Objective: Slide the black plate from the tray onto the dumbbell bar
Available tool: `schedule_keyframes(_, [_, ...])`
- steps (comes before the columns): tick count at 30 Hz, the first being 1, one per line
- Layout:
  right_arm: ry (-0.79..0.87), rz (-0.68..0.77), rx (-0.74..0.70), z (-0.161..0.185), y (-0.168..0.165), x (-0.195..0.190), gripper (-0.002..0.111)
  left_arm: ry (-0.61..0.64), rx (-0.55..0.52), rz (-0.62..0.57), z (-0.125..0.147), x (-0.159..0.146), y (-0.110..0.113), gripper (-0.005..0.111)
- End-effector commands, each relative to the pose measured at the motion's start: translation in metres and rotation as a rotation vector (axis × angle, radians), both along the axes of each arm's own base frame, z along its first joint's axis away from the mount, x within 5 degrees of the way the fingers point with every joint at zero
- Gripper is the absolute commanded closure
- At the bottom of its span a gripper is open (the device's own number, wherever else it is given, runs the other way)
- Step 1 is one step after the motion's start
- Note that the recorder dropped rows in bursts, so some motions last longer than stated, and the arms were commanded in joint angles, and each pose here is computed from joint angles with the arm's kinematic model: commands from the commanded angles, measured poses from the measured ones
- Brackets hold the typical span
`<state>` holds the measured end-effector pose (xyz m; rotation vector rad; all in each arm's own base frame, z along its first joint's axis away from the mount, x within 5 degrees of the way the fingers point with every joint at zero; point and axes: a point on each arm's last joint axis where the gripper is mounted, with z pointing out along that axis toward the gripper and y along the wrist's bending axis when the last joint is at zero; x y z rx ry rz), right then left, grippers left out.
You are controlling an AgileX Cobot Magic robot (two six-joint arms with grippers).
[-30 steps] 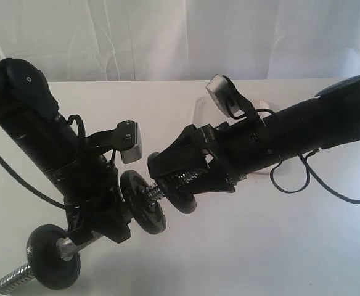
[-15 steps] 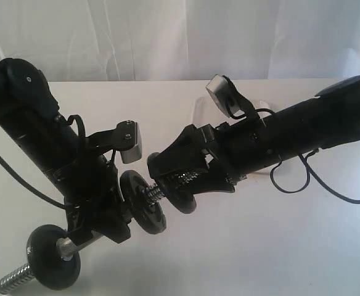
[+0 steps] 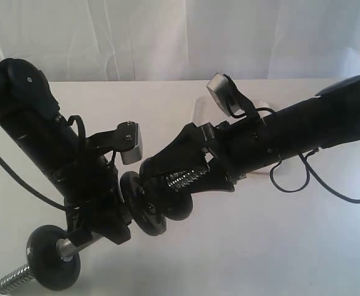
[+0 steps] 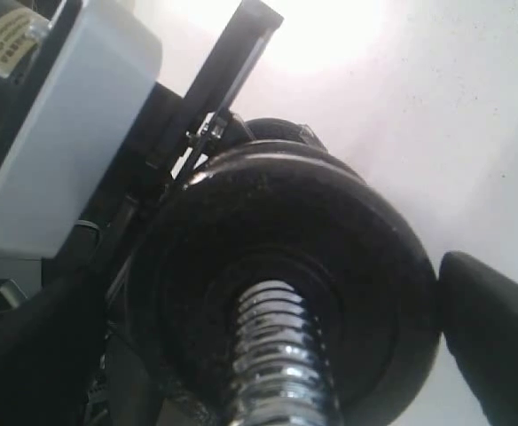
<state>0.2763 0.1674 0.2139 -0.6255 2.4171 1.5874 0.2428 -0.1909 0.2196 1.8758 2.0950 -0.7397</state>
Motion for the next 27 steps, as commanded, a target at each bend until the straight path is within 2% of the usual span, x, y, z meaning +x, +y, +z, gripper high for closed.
schedule_keyframes(1, [0.009, 0.029, 0.086, 0.0122, 0.0042, -0.0049, 0.015, 0.042, -0.143, 0.052, 0.0287, -0.0068, -0.0078, 0.107])
schedule_keyframes(10, [0.009, 0.029, 0.086, 0.0122, 0.0042, -0.0049, 0.015, 0.044, -0.143, 0.051, 0.0287, -0.0070, -0.0078, 0.107])
schedule_keyframes(12, [0.009, 0.029, 0.086, 0.0122, 0.0042, -0.0049, 0.012, 0.044, -0.143, 0.051, 0.0287, -0.0070, -0.0078, 0.107])
schedule_keyframes(14, [0.008, 0.032, 0.083, 0.0119, 0.0041, -0.0051, 0.003, 0.044, -0.143, 0.051, 0.0287, -0.0070, -0.0078, 0.107])
schedule_keyframes(19, [0.009, 0.016, 0.003, 0.0052, 0.0015, -0.0038, 0.003, 0.045, -0.143, 0.052, 0.0287, -0.0070, -0.0078, 0.107])
schedule_keyframes(27, [0.034, 0.050, 0.024, 0.0084, 0.0000, -0.0060, 0.003, 0.053, -0.133, 0.070, 0.0283, -0.0067, -0.0074, 0.107])
